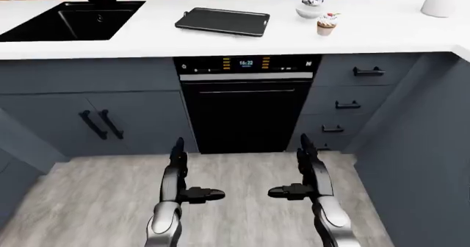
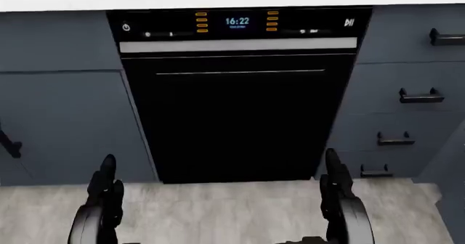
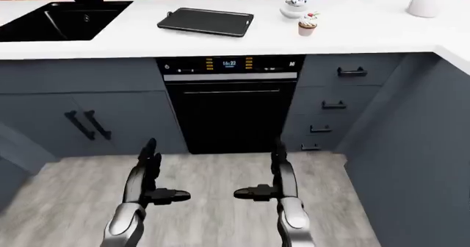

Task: Pick up the bowl with donut and place it on the tray. Pick up the cupcake and place it on the tray.

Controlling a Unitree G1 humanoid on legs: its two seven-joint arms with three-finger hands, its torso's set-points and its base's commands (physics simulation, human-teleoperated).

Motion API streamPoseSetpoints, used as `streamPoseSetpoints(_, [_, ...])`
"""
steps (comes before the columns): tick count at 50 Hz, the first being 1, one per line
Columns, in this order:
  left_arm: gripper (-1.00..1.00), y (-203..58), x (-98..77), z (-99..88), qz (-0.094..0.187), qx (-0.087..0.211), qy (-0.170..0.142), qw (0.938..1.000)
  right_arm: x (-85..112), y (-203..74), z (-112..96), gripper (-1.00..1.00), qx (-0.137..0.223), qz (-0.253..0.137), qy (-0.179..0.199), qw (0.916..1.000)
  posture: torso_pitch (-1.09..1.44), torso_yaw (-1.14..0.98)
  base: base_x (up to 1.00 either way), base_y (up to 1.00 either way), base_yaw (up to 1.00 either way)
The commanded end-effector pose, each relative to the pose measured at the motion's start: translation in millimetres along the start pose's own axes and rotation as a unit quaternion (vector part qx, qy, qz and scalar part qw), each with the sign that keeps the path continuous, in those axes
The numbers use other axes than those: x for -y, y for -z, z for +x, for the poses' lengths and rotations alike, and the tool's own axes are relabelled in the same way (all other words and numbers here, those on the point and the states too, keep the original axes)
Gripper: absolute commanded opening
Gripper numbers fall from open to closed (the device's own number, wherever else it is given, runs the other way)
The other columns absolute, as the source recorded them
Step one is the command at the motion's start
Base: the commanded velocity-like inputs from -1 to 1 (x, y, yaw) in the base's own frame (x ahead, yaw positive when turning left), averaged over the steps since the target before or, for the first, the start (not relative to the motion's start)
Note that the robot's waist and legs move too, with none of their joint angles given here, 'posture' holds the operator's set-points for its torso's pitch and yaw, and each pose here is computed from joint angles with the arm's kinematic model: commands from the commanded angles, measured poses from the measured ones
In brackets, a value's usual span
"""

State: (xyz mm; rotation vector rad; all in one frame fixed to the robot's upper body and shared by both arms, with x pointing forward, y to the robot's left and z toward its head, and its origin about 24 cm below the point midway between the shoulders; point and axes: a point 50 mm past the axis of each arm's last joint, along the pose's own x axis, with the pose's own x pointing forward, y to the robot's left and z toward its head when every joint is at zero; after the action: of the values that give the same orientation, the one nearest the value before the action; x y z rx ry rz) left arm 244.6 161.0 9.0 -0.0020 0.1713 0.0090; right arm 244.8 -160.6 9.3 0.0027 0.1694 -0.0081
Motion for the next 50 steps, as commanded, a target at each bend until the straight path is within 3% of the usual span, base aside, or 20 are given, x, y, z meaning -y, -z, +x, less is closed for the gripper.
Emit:
streamPoseSetpoints(1, [1.00, -32.6, 6.1, 2.3, 0.002, 0.079, 0.022, 0.9966, -2.3, -36.9, 1.9, 1.00, 0.086, -0.001, -0.007, 0.9963, 0.00, 0.00, 0.00, 0.00, 0.00])
streamPoseSetpoints(10, [1.00, -42.3, 5.7, 2.3, 0.009, 0.084, 0.021, 0.9962, -3.3, -42.5, 5.4, 1.00, 0.093, -0.002, -0.005, 0.9956, 0.00, 0.00, 0.00, 0.00, 0.00])
streamPoseSetpoints(17, [1.00, -93.0, -1.7, -4.5, 0.011, 0.122, 0.014, 0.9924, -5.6, -79.9, -0.6, 1.00, 0.123, 0.000, -0.005, 0.9924, 0.00, 0.00, 0.00, 0.00, 0.00])
streamPoseSetpoints(24, [1.00, -142.1, -11.3, -12.4, 0.017, 0.155, 0.007, 0.9878, -5.2, -138.4, -6.9, 1.00, 0.169, 0.005, 0.001, 0.9855, 0.00, 0.00, 0.00, 0.00, 0.00])
streamPoseSetpoints(30, [1.00, -172.0, -14.5, -20.1, 0.016, 0.176, 0.004, 0.9842, -6.3, -160.5, -13.3, 1.00, 0.188, 0.016, -0.004, 0.9820, 0.00, 0.00, 0.00, 0.00, 0.00])
streamPoseSetpoints(38, [1.00, -163.9, -17.3, -23.2, 0.010, 0.175, 0.000, 0.9844, -8.5, -152.0, -17.5, 1.00, 0.190, 0.027, -0.020, 0.9812, 0.00, 0.00, 0.32, 0.00, 0.00])
streamPoseSetpoints(50, [1.00, -162.2, -15.8, -20.4, 0.013, 0.175, 0.005, 0.9844, -12.4, -163.9, -21.5, 1.00, 0.200, 0.027, -0.033, 0.9789, 0.00, 0.00, 0.38, -0.03, 0.00])
